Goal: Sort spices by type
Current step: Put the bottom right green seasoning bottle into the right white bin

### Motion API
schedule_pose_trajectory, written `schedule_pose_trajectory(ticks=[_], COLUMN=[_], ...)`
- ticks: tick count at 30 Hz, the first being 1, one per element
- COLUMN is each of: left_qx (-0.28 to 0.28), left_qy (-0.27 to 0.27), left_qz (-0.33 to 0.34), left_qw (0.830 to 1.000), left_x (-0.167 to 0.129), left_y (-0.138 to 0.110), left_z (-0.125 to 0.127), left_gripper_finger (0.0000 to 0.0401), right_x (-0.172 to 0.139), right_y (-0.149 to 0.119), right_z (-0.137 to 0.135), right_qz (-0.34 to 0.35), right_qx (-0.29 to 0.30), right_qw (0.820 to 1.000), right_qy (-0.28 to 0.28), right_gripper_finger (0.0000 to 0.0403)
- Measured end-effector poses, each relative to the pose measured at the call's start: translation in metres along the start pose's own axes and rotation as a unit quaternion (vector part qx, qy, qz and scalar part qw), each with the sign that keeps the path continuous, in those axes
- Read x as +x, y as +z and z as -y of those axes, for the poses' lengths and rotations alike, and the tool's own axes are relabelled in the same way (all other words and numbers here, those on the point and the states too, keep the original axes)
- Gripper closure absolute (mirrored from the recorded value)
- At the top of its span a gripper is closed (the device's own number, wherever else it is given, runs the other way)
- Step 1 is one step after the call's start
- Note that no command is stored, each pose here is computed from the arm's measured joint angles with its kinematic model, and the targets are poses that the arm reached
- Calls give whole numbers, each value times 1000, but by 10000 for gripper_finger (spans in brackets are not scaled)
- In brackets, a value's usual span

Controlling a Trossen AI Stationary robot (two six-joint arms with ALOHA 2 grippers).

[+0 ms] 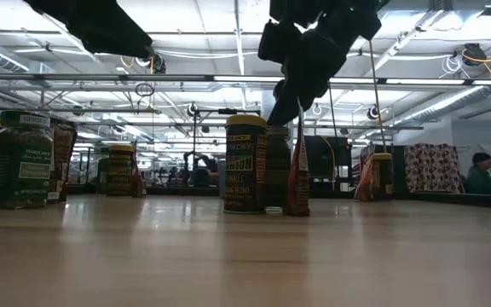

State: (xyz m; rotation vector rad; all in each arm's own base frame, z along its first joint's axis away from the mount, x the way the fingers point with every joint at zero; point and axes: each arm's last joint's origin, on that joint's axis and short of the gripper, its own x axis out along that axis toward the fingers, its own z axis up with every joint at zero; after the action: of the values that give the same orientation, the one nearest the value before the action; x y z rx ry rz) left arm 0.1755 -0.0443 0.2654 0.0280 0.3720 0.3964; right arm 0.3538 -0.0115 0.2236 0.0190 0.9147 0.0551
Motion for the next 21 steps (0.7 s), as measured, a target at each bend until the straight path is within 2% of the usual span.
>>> schedule_pose_trajectory(ticks=[12,21], left_qx=[0,2], left_qy=[0,0], left_qz=[0,-1], left_qw=[1000,1000], left_x=[0,0], left_y=[0,0], left_z=[0,0], left_gripper_finger=[125,125], right_x=[3,22], right_y=[-4,-8], right_z=[0,1], right_qz=[0,-15], right_qx=[0,1], right_qw=[1000,1000], right_qy=[0,1], right_gripper_finger=[140,140])
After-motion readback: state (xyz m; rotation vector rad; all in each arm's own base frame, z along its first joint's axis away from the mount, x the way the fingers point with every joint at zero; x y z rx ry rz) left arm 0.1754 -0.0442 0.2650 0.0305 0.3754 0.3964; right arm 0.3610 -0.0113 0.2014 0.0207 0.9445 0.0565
